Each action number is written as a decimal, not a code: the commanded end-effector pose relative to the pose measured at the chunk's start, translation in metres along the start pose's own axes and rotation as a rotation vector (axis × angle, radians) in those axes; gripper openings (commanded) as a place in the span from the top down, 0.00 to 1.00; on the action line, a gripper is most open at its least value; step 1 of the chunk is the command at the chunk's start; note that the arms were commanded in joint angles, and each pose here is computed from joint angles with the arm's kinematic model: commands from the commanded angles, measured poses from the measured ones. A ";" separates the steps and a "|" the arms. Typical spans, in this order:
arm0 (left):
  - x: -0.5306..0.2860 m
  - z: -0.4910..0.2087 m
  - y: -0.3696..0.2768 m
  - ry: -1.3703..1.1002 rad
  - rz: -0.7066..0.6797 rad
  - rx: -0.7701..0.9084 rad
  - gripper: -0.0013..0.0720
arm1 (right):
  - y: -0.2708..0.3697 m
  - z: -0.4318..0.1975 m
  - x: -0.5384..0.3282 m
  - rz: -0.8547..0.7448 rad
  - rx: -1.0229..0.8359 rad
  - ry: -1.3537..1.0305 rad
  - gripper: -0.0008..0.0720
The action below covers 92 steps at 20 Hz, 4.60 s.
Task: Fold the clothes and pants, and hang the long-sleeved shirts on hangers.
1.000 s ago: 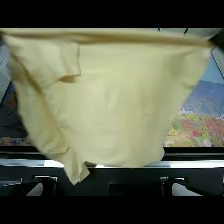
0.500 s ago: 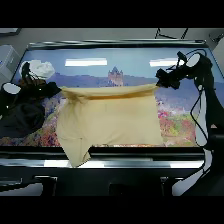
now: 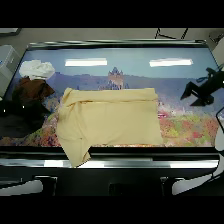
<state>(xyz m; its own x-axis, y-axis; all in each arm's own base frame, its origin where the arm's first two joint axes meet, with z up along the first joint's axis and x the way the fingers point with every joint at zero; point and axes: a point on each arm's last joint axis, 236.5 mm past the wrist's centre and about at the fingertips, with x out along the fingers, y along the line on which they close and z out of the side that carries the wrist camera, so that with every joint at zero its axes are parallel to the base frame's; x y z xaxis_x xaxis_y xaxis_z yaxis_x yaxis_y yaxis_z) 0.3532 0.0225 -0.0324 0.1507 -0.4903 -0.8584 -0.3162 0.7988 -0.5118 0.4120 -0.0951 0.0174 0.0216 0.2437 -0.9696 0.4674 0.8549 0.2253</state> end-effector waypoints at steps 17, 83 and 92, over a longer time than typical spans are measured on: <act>0.095 -0.090 0.009 0.137 -0.112 -0.071 0.94 | -0.028 -0.127 0.089 -0.013 -0.012 0.335 0.09; 0.031 0.169 -0.165 -0.784 -0.040 0.308 0.94 | 0.133 0.134 0.011 0.148 -0.088 -0.750 0.94; 0.050 0.117 -0.152 -0.509 -0.017 0.406 0.94 | 0.068 0.066 0.049 -0.077 -0.195 -0.373 0.94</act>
<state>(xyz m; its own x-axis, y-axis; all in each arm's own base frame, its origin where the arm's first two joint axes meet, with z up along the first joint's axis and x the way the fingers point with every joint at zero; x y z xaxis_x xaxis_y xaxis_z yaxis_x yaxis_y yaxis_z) 0.5502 -0.0815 0.0003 0.7176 -0.2942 -0.6312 -0.0095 0.9022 -0.4312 0.5484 -0.0529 -0.0131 0.4976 0.0184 -0.8672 0.3725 0.8984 0.2328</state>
